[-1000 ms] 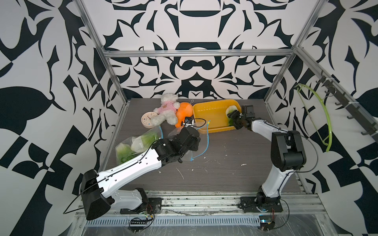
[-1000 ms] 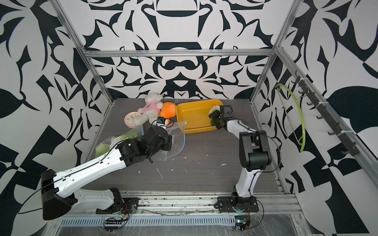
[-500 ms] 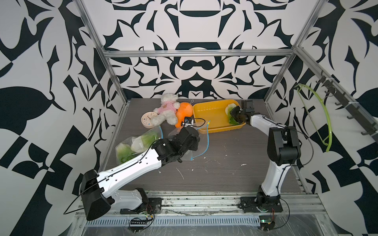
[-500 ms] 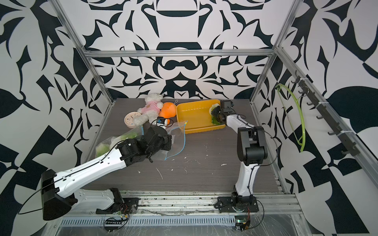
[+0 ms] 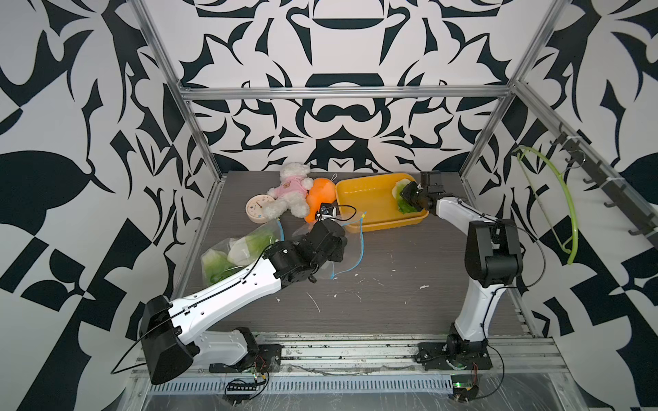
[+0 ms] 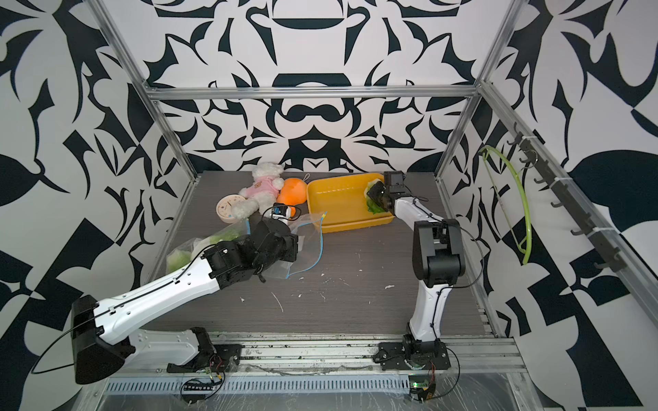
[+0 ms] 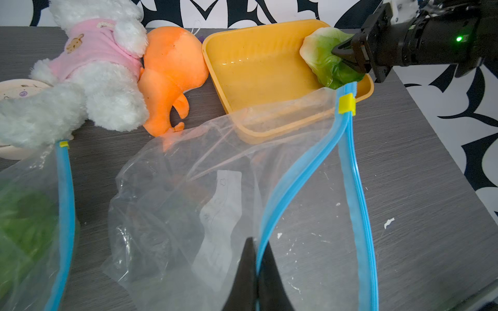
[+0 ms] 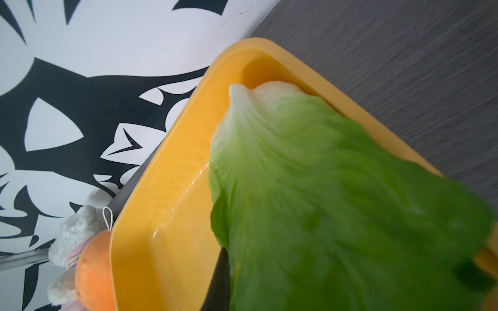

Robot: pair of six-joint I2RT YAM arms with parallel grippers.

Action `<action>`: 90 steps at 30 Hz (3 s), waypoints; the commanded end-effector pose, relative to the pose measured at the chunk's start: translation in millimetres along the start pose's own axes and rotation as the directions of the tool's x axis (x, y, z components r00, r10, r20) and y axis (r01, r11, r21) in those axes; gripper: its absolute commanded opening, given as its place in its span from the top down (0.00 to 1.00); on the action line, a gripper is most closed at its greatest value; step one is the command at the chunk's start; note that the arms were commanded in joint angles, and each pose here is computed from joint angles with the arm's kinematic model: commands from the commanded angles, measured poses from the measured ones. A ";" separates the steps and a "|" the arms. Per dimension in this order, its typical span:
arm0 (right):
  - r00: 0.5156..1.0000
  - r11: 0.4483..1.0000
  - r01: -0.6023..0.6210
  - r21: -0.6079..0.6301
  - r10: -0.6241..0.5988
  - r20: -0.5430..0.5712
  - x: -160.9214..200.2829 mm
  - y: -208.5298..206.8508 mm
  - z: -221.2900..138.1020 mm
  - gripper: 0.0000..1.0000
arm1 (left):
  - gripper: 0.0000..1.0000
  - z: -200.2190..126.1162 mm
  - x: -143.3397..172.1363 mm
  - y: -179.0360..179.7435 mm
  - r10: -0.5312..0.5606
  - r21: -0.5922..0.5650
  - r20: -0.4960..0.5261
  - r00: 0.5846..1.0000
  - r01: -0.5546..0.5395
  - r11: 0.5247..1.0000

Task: Put the chinese cabbages into a zipper bag and zip it
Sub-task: Pick up the Chinese cabbage from the basket, then place the Chinese cabbage in the zipper food storage bag.

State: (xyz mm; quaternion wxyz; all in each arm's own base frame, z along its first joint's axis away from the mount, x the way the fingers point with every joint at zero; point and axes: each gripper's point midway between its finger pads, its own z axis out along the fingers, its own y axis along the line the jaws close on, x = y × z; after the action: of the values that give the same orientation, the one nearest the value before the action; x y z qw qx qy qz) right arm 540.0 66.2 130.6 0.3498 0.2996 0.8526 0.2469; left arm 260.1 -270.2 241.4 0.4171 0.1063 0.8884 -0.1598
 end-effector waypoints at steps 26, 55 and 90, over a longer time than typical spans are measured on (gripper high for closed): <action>0.918 0.848 0.286 -0.446 -0.376 -0.125 93.7 85.7 -319.5 1.00 | 1.00 33.7 27.4 -21.4 -0.112 0.085 -0.083 0.990 0.119 0.989; 0.735 0.775 0.253 -0.579 -0.543 -0.405 224.2 68.6 -358.9 1.00 | 1.00 23.8 6.9 -29.3 -0.154 0.119 -0.041 0.987 0.158 0.980; 0.571 0.695 0.402 -0.596 -0.699 -0.431 272.9 104.1 -317.4 1.00 | 1.00 -4.6 -9.0 -65.2 -0.128 0.304 -0.060 0.990 0.140 0.942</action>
State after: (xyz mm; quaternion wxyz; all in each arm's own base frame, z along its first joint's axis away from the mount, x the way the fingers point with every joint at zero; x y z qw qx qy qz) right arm 175.1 246.0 248.6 0.1215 -0.1503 0.9127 0.3600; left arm 244.5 -318.7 245.0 0.3596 0.0986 0.8806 -0.2923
